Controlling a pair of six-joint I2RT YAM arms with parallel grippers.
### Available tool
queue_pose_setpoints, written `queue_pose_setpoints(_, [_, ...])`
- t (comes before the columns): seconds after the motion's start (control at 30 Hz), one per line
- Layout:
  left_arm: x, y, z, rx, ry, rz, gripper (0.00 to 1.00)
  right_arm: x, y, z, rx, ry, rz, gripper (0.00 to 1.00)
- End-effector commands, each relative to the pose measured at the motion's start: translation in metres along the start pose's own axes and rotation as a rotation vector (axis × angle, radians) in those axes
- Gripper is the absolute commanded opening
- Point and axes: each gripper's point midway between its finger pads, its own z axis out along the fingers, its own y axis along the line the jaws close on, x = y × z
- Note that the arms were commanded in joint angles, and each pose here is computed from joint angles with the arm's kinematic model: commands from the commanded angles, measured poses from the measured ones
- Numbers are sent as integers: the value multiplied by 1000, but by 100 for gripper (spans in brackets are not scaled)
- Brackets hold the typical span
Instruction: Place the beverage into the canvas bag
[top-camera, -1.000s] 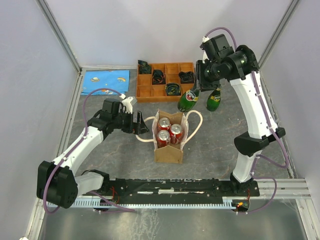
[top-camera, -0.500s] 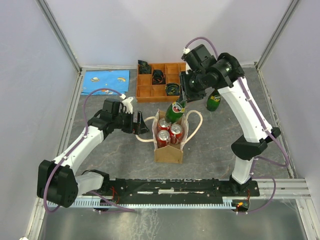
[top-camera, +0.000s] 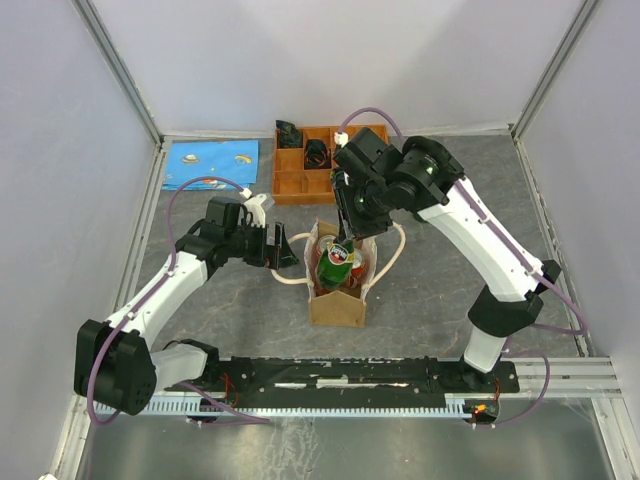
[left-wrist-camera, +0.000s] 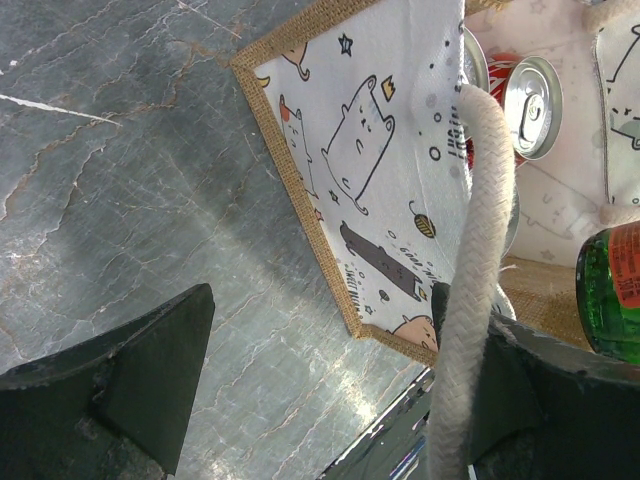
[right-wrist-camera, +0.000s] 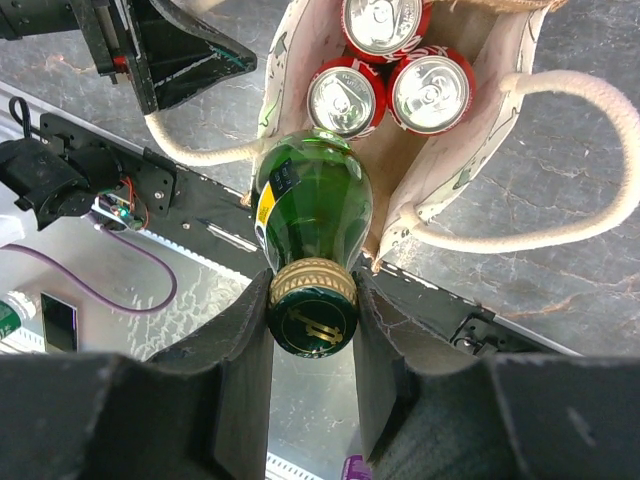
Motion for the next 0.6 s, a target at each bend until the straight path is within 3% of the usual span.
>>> queue_pose_setpoints(0.0, [-15,-8,-2,33,-38,36,95,10,-10,-36,8,-58,41,0])
queue_pose_setpoints(0.57, [-14,-7,0,32,-27,35,95,41,-45,-20,184,64,10,0])
